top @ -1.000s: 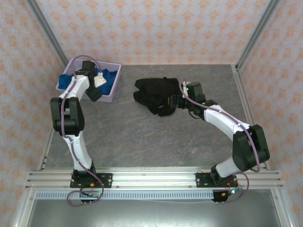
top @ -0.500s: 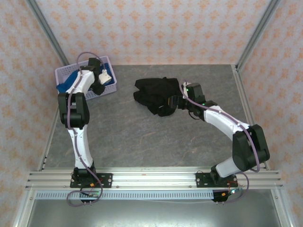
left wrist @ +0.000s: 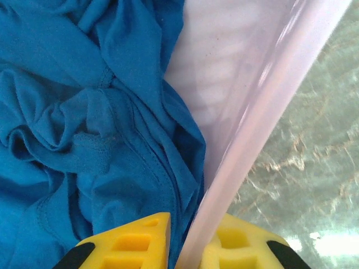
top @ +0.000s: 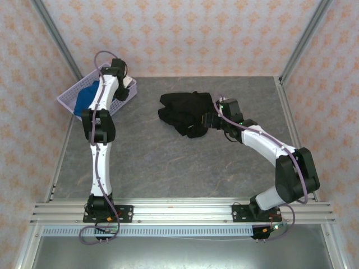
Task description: Fold the inside-out t-shirt
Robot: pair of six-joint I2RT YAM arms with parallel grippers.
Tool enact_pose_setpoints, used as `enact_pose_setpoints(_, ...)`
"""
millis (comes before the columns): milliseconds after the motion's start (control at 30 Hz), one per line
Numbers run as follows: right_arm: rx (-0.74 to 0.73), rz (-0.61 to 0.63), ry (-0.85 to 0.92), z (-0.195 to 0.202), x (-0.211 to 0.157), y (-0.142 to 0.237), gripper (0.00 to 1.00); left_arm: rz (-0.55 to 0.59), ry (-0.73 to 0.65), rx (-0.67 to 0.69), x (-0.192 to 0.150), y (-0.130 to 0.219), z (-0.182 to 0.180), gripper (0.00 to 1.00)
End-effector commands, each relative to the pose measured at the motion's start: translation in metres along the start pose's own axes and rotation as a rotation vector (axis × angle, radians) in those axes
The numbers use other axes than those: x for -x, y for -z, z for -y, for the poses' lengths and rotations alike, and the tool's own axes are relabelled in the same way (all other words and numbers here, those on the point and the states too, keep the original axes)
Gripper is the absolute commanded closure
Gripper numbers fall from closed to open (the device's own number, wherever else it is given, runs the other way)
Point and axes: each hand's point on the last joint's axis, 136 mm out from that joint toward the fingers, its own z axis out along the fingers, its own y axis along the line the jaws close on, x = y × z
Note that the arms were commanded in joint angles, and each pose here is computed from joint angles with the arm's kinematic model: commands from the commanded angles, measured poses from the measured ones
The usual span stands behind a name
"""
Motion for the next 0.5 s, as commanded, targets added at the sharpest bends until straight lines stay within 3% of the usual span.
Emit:
enact_pose_setpoints(0,-0.084,0.035,-0.045,0.012,0.01,0.001,0.2,0.098,0.312,0.26,0.009,0.02,-0.094,0.84)
enact_pose_setpoints(133,-0.079,0.011,-0.02,0.0,0.006,-0.009,0.22,0.236,0.449,0.165,0.037,0.036,-0.086,0.88)
enact_pose_setpoints(267,-0.064,0.004,-0.016,-0.009,0.001,-0.016,0.22,0.252,0.441,0.081,0.049,0.041,-0.053,0.9)
enact_pose_setpoints(367,-0.058,0.003,-0.013,-0.01,0.001,-0.016,0.22,0.243,0.422,0.096,0.05,0.043,-0.042,0.9)
enact_pose_setpoints(467,-0.047,-0.015,-0.008,-0.013,-0.001,-0.016,0.22,0.259,0.453,0.158,0.049,0.043,-0.061,0.91)
